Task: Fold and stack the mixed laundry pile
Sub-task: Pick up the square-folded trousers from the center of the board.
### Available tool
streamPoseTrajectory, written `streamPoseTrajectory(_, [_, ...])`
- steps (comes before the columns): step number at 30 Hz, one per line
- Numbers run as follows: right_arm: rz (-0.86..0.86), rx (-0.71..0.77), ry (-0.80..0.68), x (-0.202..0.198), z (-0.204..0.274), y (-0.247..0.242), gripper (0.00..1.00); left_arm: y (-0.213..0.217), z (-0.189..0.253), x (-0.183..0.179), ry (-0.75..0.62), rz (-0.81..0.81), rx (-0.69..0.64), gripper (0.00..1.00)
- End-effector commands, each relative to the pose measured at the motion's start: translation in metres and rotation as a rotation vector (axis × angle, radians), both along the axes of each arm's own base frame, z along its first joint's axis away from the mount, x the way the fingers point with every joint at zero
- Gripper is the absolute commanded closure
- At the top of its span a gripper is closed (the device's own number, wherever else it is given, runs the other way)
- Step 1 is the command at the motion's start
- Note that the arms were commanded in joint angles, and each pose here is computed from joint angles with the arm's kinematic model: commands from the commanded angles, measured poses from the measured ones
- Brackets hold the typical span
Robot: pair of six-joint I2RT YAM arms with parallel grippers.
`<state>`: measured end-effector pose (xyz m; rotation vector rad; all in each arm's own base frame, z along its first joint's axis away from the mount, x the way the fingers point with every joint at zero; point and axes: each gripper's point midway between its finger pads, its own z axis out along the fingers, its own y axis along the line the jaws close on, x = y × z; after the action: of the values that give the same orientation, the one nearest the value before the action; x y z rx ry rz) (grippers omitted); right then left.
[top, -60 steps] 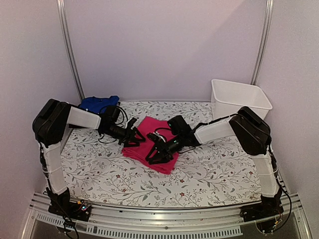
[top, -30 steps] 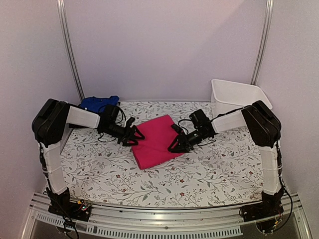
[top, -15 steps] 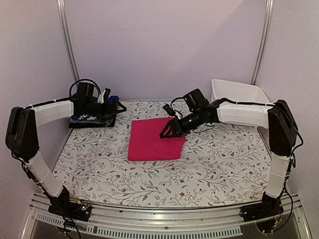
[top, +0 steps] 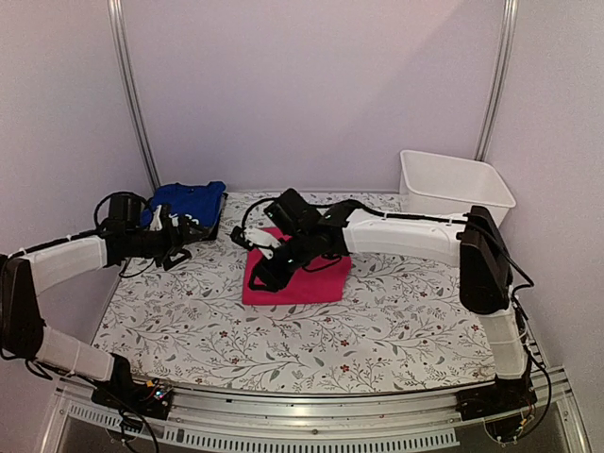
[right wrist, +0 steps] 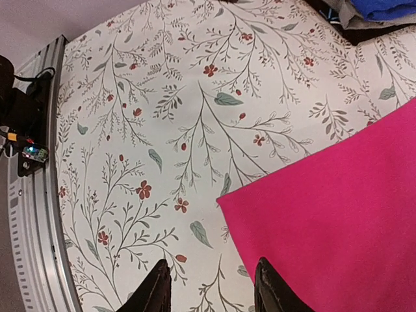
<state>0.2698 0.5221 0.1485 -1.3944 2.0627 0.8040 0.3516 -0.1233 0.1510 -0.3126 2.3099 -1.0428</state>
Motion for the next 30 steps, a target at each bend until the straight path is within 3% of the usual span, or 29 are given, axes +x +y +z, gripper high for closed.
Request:
streamPoseTrajectory(1, [0.030, -0.155, -0.111, -0.020, -0.046, 0.020, 0.58, 0.004, 0.005, -0.011, 0.002, 0.030, -0.037, 0.00])
streamPoseTrajectory(4, [-0.014, -0.218, -0.158, -0.014, -0.069, 0.023, 0.57, 0.003, -0.003, -0.021, 0.026, 0.023, -0.043, 0.00])
streamPoseTrajectory(5, [-0.081, -0.296, -0.228, -0.001, -0.088, 0.015, 0.53, 0.006, -0.003, -0.026, 0.019, 0.032, -0.031, 0.00])
streamPoseTrajectory(11, [-0.137, -0.436, -0.385, 0.008, -0.112, -0.002, 0.52, 0.009, -0.014, -0.033, 0.029, 0.040, -0.030, 0.00])
streamPoseTrajectory(15, [-0.181, -0.406, -0.496, 0.010, -0.093, 0.001, 0.51, 0.008, -0.018, -0.035, 0.034, 0.032, -0.038, 0.00])
streamPoseTrajectory(17, [-0.179, -0.377, -0.558, 0.012, -0.081, 0.000, 0.41, 0.008, -0.022, -0.036, 0.039, 0.030, -0.034, 0.00])
streamPoseTrajectory(19, [-0.163, -0.390, -0.594, 0.014, -0.083, -0.002, 0.38, 0.007, -0.026, -0.036, 0.050, 0.026, -0.038, 0.00])
streamPoseTrajectory(23, [-0.105, -0.474, -0.565, 0.008, -0.132, -0.009, 0.49, 0.008, -0.035, -0.037, 0.071, 0.037, -0.041, 0.00])
streamPoseTrajectory(27, [-0.095, -0.483, -0.556, 0.006, -0.150, -0.012, 0.76, 0.007, -0.045, -0.039, 0.106, 0.060, -0.071, 0.00])
streamPoseTrajectory(30, [-0.099, -0.459, -0.558, 0.010, -0.144, -0.009, 0.91, -0.001, -0.053, -0.041, 0.120, 0.050, -0.134, 0.00])
